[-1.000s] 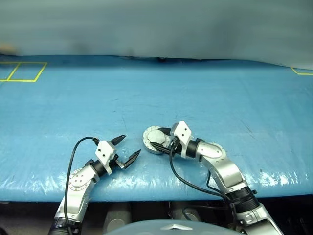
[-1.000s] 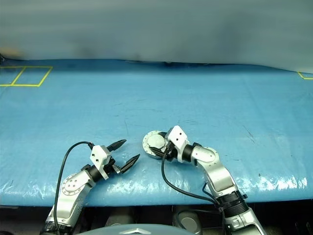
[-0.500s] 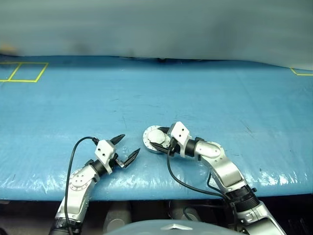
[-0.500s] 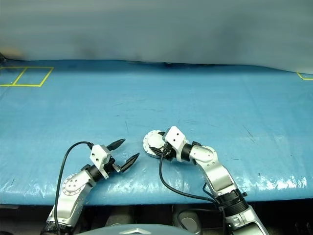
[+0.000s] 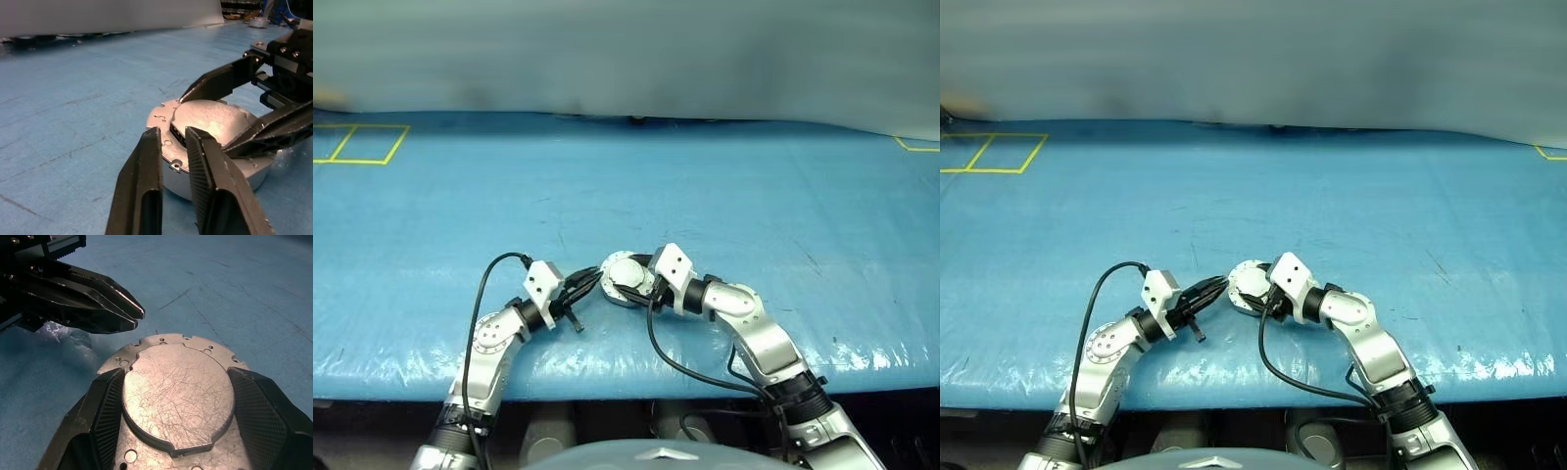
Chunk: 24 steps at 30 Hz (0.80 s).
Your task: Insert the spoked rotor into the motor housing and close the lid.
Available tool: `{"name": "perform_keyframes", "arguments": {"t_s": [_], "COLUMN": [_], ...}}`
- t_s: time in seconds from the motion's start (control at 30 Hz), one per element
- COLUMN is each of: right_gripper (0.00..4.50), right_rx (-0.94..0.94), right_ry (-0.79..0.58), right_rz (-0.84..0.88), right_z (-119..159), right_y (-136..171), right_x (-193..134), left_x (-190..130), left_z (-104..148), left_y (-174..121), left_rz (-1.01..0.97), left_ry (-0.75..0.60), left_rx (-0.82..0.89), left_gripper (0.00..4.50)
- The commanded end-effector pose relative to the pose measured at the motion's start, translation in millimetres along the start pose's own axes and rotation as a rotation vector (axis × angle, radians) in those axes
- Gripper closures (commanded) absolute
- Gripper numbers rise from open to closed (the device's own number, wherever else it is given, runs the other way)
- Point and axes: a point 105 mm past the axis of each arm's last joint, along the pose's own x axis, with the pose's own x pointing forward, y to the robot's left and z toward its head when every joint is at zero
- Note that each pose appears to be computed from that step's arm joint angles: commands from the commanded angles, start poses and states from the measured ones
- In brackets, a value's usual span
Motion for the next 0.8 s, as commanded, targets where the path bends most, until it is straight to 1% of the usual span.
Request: {"name": "perform_keyframes", "arguments": {"t_s": [0.03,0.13,0.4,0.53,0.67,0.73,0.8], "right_gripper": [1.5,1.5,1.5,1.5,1.5,1.5,1.5], "right_rx": [0.028,0.029,0.028,0.028,0.047,0.065,0.083], "right_ry": [0.076,0.072,0.071,0.07,0.063,0.051,0.01], "right_rz": [-0.042,-0.047,-0.04,-0.038,-0.032,-0.015,-0.005], "right_z": [-18,-18,-18,-18,-16,-14,-6], "right_y": [-5,-6,-4,-3,-3,-1,0], "right_x": [-5,-5,-4,-3,-3,-4,-7], "left_x": [6,6,9,12,12,11,11], "left_z": [1,-4,-8,-14,-17,-18,-18], "left_y": [-3,-2,-12,-20,-20,-19,-19], "left_rz": [-0.034,-0.026,-0.079,-0.124,-0.119,-0.12,-0.121], "left_ry": [0.018,0.047,0.076,0.119,0.141,0.145,0.15], "left_rx": [0.034,0.055,0.018,-0.004,-0.003,-0.005,-0.002], "left_gripper": [4.48,4.48,4.48,4.48,4.48,4.48,4.48]}}
